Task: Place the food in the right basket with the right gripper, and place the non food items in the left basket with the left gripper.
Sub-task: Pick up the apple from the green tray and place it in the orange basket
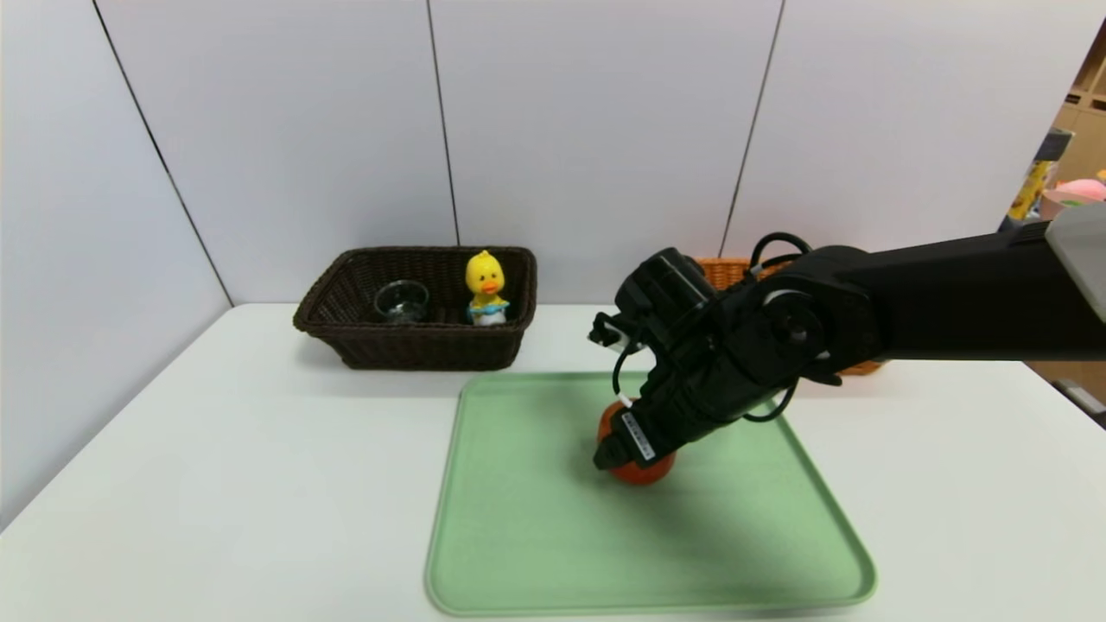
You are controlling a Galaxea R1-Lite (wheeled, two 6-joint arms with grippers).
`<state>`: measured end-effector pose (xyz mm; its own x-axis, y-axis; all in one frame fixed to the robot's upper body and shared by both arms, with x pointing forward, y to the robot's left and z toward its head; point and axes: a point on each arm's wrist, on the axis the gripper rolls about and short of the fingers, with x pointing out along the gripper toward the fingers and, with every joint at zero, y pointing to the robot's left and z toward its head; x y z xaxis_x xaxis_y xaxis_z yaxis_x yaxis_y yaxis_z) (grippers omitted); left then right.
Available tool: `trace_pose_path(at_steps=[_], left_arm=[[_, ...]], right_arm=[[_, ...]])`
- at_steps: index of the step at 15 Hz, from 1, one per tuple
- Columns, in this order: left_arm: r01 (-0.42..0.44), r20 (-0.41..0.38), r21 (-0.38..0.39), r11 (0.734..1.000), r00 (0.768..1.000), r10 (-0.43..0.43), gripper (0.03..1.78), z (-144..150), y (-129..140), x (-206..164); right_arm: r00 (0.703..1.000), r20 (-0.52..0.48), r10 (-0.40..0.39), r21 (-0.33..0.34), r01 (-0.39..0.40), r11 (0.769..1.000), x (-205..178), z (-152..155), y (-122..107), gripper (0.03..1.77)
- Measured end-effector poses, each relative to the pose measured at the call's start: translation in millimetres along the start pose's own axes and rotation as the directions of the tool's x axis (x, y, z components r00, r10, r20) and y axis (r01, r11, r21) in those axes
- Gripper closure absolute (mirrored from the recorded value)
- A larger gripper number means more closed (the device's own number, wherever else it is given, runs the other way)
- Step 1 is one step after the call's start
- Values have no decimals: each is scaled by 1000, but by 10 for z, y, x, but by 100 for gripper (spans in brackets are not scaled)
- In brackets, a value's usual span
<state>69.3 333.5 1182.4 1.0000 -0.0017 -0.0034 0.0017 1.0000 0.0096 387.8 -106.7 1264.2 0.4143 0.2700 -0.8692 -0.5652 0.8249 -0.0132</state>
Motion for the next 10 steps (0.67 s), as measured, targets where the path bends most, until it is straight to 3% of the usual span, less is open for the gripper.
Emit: trace_pose_path(at_steps=[8, 10], left_arm=[[0, 0, -1, 1000, 1000, 0, 12, 0, 0, 0], [0, 0, 0, 1000, 1000, 0, 12, 0, 0, 0]], right_arm=[[1000, -5, 8, -11, -8, 1000, 17, -4, 38, 13], [1000, -8, 8, -11, -8, 1000, 28, -6, 39, 46]])
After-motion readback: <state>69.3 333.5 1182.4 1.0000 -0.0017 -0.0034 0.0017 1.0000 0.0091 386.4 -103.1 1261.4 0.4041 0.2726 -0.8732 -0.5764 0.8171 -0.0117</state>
